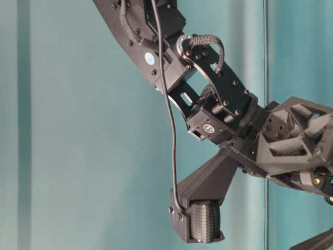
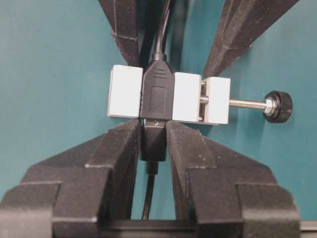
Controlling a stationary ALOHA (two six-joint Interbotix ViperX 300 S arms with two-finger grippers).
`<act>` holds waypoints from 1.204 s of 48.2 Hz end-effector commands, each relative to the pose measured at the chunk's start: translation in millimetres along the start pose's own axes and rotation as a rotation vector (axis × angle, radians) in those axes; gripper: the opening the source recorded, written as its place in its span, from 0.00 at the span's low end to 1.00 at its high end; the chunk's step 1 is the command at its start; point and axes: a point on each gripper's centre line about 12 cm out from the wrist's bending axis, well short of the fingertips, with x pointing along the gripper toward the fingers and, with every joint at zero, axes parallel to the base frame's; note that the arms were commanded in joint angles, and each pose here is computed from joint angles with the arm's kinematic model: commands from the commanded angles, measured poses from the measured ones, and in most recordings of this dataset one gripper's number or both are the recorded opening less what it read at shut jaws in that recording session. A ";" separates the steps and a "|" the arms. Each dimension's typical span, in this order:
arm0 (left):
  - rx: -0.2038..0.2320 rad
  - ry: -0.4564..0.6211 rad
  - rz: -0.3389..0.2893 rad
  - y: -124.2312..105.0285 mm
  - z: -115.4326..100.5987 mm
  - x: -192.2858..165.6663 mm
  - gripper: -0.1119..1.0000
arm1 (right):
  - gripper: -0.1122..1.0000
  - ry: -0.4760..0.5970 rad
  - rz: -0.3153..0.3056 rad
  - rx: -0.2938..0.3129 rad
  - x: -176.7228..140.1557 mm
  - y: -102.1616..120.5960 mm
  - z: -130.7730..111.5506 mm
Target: Insert the USB cable into the female connector supported by the left arm.
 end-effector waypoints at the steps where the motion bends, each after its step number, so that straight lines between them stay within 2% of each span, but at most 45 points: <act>1: 0.012 -0.092 0.020 5.5 29.8 21.3 0.78 | 0.29 -0.091 -0.009 0.013 -12.5 -7.2 32.0; 35: -0.003 -0.085 0.010 2.4 28.2 20.4 0.79 | 0.29 -0.045 -0.021 0.036 -11.0 -9.7 20.9; 45: -0.003 -0.075 0.008 1.7 25.7 19.2 0.79 | 0.44 -0.016 -0.030 0.035 -11.4 -9.4 17.1; 58: 0.015 -0.053 -0.009 -4.2 17.9 13.8 0.79 | 0.45 0.007 -0.037 0.036 -14.9 -10.3 11.3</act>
